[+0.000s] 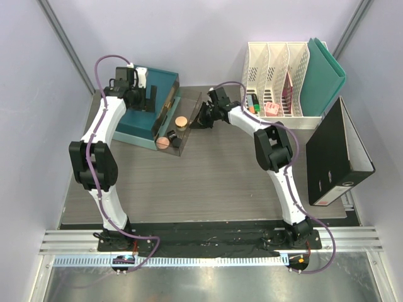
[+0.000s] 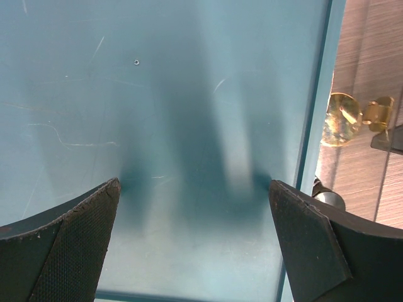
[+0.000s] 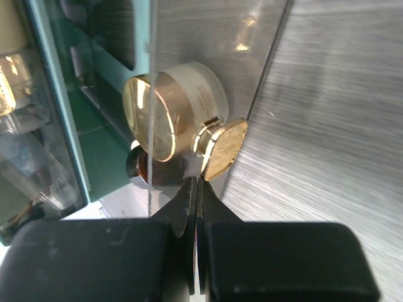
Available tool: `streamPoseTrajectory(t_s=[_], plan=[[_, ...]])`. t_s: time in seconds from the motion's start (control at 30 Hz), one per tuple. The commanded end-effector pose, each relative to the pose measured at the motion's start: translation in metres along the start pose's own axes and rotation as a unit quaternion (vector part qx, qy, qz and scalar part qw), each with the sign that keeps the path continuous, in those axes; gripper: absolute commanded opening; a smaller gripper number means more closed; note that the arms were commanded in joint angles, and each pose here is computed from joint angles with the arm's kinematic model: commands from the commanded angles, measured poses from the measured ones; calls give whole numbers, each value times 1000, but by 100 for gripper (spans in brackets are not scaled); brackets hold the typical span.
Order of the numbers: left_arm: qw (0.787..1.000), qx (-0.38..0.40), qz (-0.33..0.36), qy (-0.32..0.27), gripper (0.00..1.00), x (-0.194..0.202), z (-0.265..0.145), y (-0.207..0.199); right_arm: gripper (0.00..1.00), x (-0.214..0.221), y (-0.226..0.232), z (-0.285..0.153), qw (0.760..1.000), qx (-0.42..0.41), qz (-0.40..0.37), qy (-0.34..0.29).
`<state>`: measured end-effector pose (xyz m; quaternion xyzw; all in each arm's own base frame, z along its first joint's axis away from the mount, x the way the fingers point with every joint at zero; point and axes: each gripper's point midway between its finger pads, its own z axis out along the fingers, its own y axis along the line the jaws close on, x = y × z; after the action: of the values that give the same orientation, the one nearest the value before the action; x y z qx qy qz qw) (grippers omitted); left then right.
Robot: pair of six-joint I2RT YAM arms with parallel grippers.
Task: Organize the makeup
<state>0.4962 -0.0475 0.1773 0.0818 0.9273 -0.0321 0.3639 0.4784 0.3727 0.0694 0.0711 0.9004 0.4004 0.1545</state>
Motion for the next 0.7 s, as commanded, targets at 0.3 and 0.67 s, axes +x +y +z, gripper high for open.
streamPoseTrajectory(t_s=[0.3,0.67], plan=[[975,12,-29,219,100,124,17,-3,1,-11,79,29,995,-93,-25,-14],[975,13,-32,218,100,127,18,-4,1,-7,96,49,991,-135,-7,-15]])
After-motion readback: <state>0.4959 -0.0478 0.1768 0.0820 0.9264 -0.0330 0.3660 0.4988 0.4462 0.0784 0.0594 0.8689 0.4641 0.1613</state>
